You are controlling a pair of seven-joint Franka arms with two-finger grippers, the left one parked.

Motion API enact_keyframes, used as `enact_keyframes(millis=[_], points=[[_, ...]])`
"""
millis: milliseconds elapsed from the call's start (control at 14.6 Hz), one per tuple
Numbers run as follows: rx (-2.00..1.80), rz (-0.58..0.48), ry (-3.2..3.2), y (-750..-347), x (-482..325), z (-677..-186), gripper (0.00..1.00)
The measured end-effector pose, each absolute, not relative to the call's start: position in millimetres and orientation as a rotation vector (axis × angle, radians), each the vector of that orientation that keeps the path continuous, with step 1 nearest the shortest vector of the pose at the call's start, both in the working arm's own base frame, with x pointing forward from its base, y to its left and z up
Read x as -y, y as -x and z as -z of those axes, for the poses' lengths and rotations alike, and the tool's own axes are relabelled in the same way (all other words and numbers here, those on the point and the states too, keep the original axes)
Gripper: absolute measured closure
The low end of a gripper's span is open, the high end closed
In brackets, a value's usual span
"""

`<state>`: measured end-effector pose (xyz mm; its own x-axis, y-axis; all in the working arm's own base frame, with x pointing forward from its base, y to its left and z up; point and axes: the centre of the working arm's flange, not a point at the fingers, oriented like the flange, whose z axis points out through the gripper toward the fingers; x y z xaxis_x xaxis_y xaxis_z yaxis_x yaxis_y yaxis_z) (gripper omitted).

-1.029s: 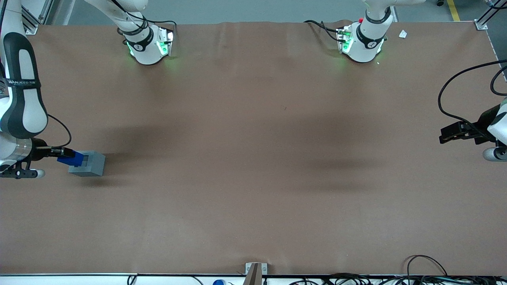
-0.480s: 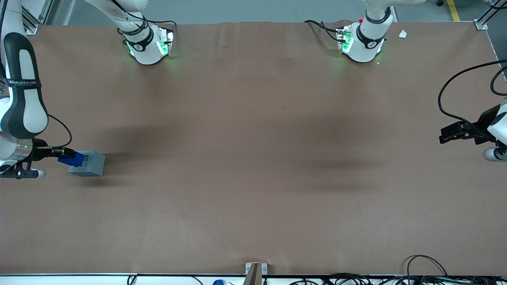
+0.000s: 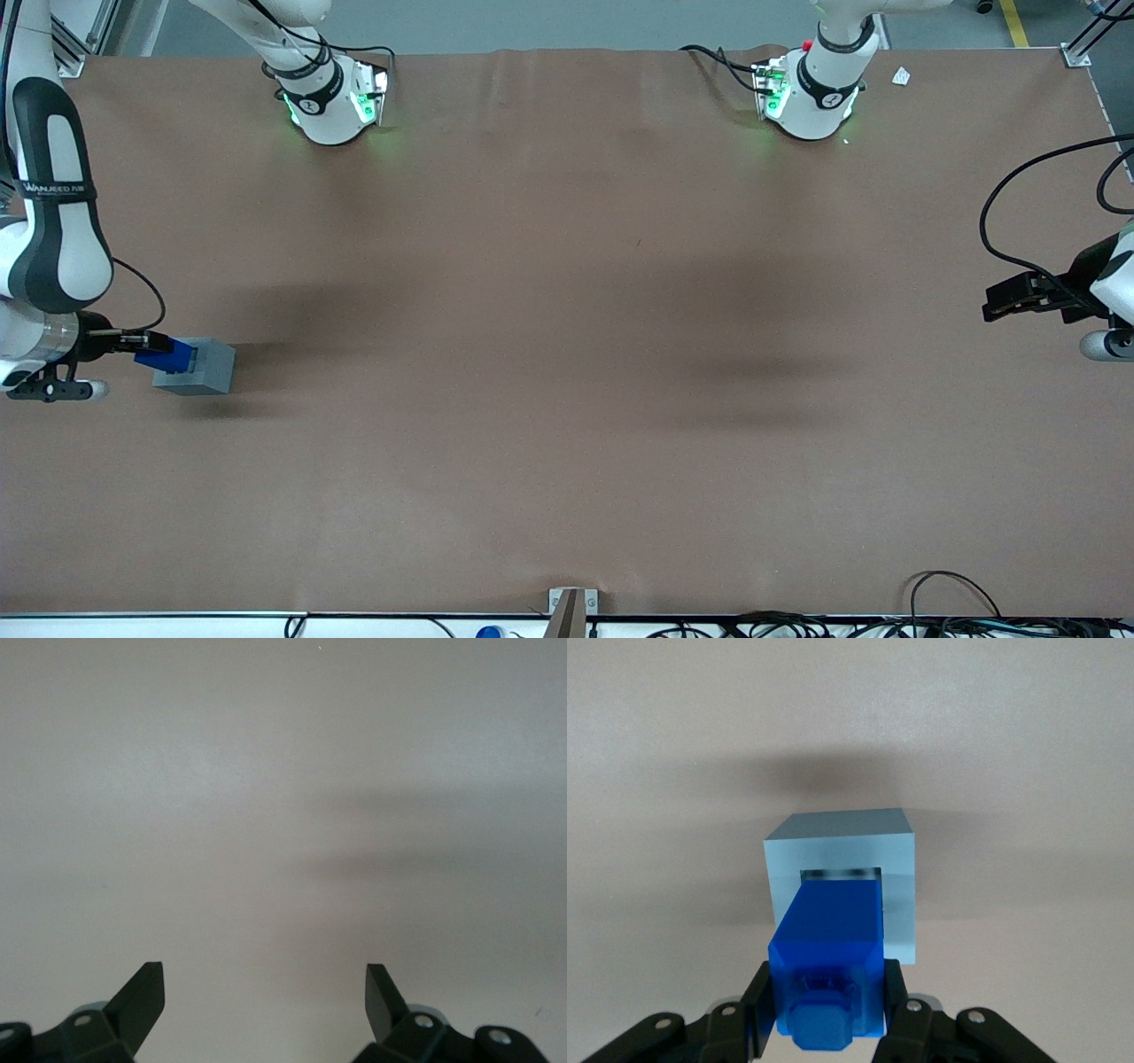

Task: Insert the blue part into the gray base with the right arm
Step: 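Lower the blue block into the gray base's recess, then open the right gripper and raise it off the block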

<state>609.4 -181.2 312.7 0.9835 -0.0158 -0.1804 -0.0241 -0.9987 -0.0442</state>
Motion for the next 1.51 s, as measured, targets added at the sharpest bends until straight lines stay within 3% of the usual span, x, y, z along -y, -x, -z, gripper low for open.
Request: enact_keyframes(millis=[1097, 1440, 1509], points=[[-0.024, -0.279, 3.084, -612.6, 180.5, -296.3, 0.48], [-0.016, -0.276, 3.085, -614.3, 178.0, -291.4, 0.04], [-0.012, -0.277, 3.085, -614.7, 176.4, -291.4, 0.00]])
